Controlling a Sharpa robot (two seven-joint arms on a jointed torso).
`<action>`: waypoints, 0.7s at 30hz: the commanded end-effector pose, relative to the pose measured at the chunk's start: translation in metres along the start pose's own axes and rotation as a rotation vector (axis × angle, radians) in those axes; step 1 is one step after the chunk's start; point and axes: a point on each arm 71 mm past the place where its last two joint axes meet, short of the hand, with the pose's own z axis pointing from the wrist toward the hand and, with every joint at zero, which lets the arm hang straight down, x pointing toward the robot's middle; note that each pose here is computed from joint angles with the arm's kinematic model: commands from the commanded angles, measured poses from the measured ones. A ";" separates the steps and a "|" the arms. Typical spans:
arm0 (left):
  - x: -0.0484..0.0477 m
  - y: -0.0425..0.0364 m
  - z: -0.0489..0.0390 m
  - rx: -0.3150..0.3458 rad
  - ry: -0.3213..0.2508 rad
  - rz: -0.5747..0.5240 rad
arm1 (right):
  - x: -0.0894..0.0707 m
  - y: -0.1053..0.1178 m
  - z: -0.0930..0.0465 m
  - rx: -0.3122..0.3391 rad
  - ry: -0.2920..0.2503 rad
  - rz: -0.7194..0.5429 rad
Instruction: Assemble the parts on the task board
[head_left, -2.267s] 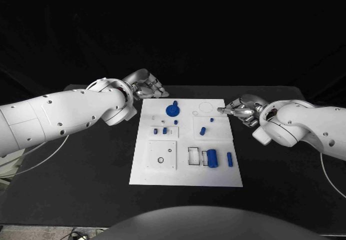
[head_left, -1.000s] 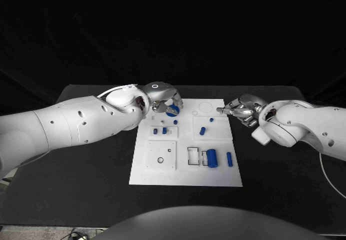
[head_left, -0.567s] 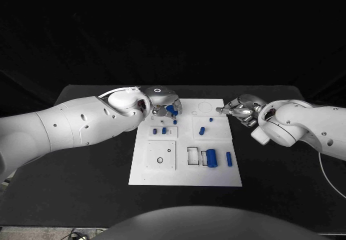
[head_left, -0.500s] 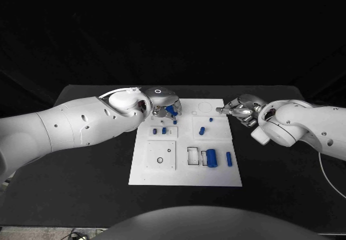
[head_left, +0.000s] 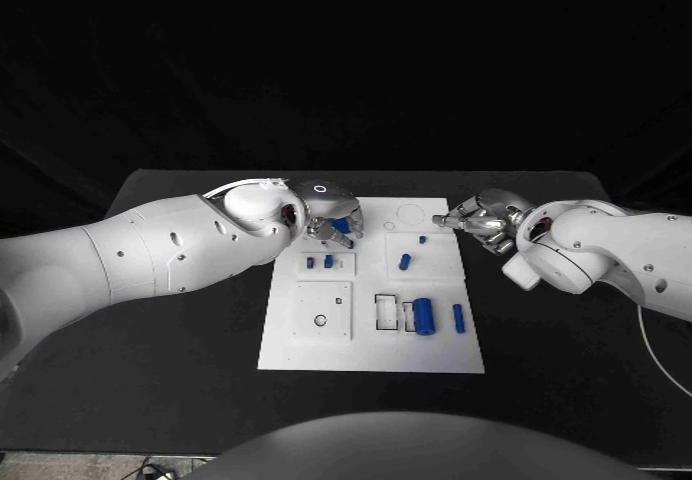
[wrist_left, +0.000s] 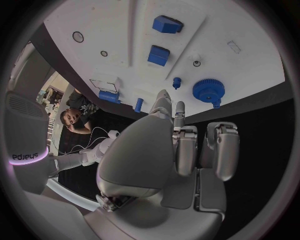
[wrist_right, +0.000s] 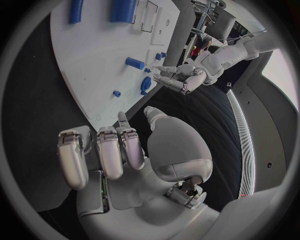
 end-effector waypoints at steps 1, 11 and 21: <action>0.0020 -0.0020 0.0022 0.005 0.030 0.013 | 0.002 0.001 0.000 -0.007 0.011 -0.006; 0.0059 -0.0020 0.0060 -0.007 0.038 0.021 | 0.002 0.001 0.000 -0.007 0.014 -0.006; 0.0089 -0.0005 0.0081 -0.011 0.054 0.032 | 0.002 0.001 0.000 -0.006 0.016 -0.007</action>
